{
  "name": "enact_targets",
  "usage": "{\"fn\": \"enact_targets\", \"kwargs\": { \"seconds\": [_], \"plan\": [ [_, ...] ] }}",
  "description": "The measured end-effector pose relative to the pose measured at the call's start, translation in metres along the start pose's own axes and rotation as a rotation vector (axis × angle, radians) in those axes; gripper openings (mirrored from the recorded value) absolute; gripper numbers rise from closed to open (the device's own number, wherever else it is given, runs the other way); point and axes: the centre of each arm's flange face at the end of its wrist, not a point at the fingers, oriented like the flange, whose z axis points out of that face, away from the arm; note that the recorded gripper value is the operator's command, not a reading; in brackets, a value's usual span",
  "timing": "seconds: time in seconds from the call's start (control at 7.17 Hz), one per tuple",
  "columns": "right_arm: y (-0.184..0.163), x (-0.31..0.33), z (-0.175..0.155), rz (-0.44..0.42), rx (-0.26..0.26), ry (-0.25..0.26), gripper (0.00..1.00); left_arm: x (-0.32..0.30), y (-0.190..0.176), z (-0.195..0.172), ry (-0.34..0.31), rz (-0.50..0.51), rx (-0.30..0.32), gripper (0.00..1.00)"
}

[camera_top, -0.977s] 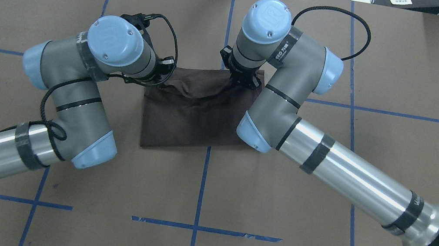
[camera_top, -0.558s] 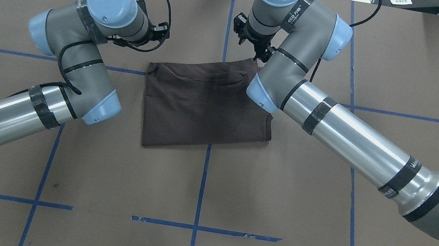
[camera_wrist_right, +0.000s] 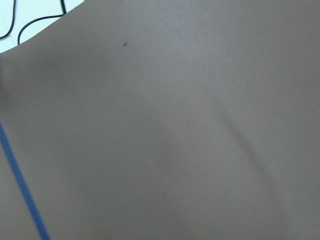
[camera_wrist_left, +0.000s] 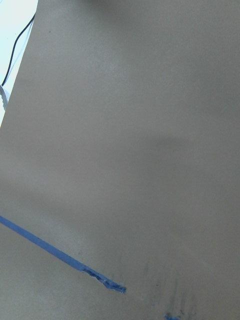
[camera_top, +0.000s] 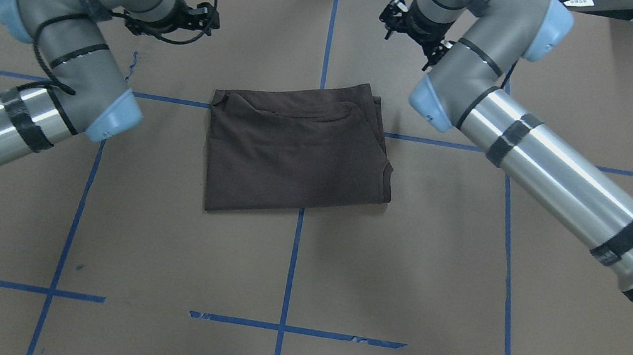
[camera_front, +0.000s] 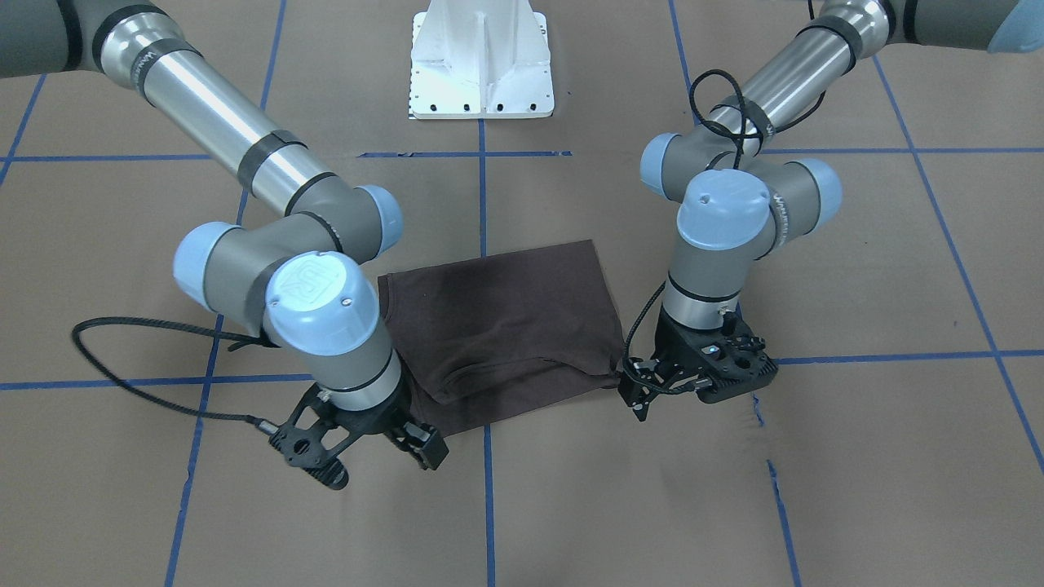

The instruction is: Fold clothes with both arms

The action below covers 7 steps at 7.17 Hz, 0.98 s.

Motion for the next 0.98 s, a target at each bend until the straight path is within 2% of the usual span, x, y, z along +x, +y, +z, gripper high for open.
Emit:
{"fn": "enact_targets", "kwargs": {
  "seconds": [0.28, 0.42, 0.56, 0.7, 0.84, 0.98],
  "plan": [
    [-0.065, 0.108, -0.016, -0.127, 0.027, 0.030, 1.00, -0.080, -0.019, -0.045, 0.032, 0.159, -0.022, 1.00],
    [-0.103, 0.169, -0.027, -0.188, 0.049, 0.057, 1.00, -0.129, -0.031, -0.068, 0.026, 0.239, -0.026, 1.00],
    [-0.144, 0.235, -0.042, -0.264, 0.066, 0.090, 1.00, -0.182, -0.051, -0.091, -0.005, 0.339, -0.025, 1.00],
    [-0.177, 0.305, -0.059, -0.343, 0.059, 0.112, 1.00, -0.236, -0.072, -0.111, -0.044, 0.431, -0.029, 1.00],
    [-0.201, 0.379, -0.081, -0.428, 0.029, 0.108, 1.00, -0.288, -0.083, -0.126, -0.070, 0.507, -0.044, 1.00],
    [-0.215, 0.452, -0.104, -0.515, -0.002, 0.082, 1.00, -0.339, -0.085, -0.140, -0.073, 0.549, -0.066, 1.00]
  ]
}}
